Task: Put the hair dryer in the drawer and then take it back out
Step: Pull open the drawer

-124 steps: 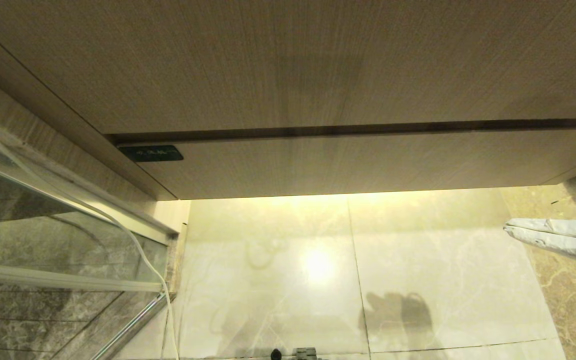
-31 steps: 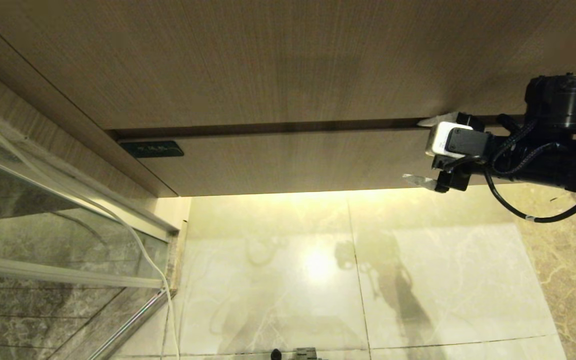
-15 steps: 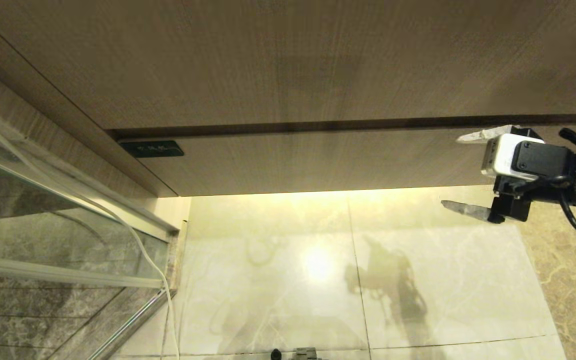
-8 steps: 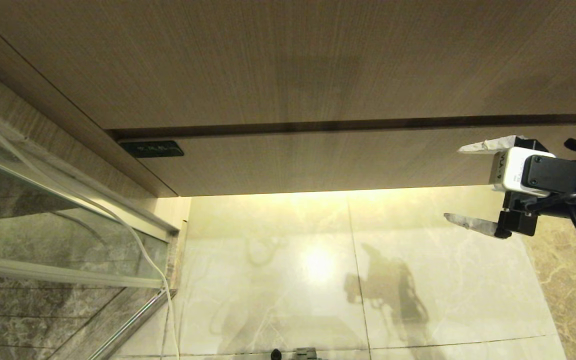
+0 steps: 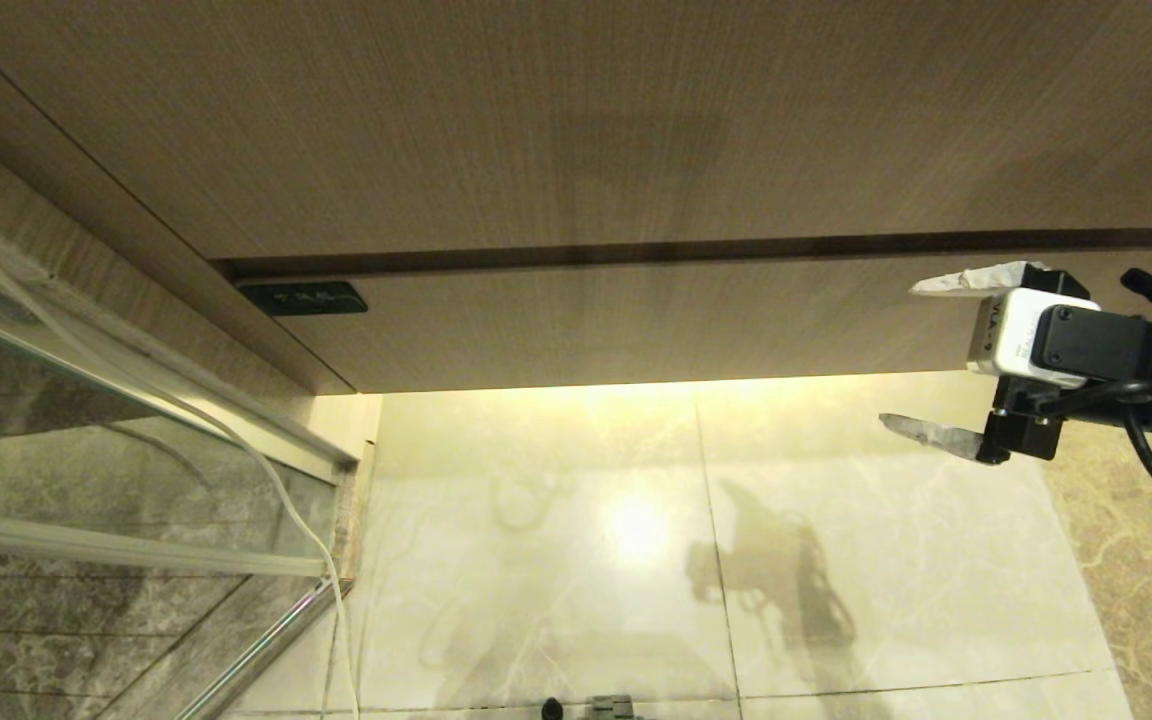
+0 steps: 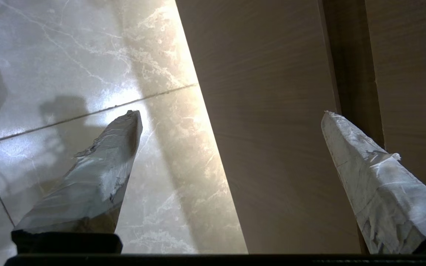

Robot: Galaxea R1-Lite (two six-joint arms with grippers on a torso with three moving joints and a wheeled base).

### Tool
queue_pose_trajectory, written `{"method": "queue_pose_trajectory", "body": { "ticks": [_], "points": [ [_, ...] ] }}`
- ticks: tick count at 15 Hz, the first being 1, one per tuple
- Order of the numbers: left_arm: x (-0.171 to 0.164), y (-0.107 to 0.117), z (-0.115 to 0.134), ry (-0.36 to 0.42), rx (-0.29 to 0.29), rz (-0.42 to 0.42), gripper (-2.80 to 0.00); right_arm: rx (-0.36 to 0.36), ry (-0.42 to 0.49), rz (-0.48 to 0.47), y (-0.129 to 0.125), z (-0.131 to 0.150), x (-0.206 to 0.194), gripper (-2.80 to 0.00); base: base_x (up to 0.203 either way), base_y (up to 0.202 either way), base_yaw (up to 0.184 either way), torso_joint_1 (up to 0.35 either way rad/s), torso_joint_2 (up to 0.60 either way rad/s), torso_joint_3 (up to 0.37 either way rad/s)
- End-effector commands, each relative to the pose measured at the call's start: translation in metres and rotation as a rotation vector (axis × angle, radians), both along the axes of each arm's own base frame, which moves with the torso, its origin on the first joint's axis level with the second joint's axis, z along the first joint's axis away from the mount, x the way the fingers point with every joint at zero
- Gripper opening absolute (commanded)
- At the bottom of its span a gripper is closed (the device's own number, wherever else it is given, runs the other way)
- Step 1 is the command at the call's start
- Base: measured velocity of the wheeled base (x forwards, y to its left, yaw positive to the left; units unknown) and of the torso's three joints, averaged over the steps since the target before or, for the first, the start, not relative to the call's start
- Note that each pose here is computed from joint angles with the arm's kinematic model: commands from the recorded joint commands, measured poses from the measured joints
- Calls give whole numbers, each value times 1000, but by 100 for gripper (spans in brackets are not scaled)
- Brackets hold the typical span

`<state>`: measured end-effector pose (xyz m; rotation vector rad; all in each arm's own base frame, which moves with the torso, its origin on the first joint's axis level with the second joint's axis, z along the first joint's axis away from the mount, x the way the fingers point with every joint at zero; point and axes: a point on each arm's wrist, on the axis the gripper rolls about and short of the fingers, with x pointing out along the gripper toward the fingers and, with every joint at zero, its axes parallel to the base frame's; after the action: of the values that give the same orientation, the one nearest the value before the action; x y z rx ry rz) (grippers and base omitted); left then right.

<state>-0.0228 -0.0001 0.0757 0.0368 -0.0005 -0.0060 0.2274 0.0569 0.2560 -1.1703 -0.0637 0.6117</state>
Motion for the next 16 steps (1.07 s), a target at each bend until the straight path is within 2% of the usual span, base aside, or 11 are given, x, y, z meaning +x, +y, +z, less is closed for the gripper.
{"method": "queue_pose_trajectory", "body": {
  "ticks": [1, 5, 10, 16],
  "points": [
    [0, 0, 0, -1, -1, 0, -280, -9, 13, 15, 5, -4, 7, 0, 0, 0, 0, 0, 0, 0],
    [0, 0, 0, -1, 0, 0, -280, -8, 9, 16, 7, -11, 17, 0, 0, 0, 0, 0, 0, 0],
    [0, 0, 0, -1, 0, 0, -280, 10, -73, 13, 10, -10, 30, 0, 0, 0, 0, 0, 0, 0],
    [0, 0, 0, -1, 0, 0, -280, 14, -82, 1, 8, -14, 38, 0, 0, 0, 0, 0, 0, 0]
  ]
}}
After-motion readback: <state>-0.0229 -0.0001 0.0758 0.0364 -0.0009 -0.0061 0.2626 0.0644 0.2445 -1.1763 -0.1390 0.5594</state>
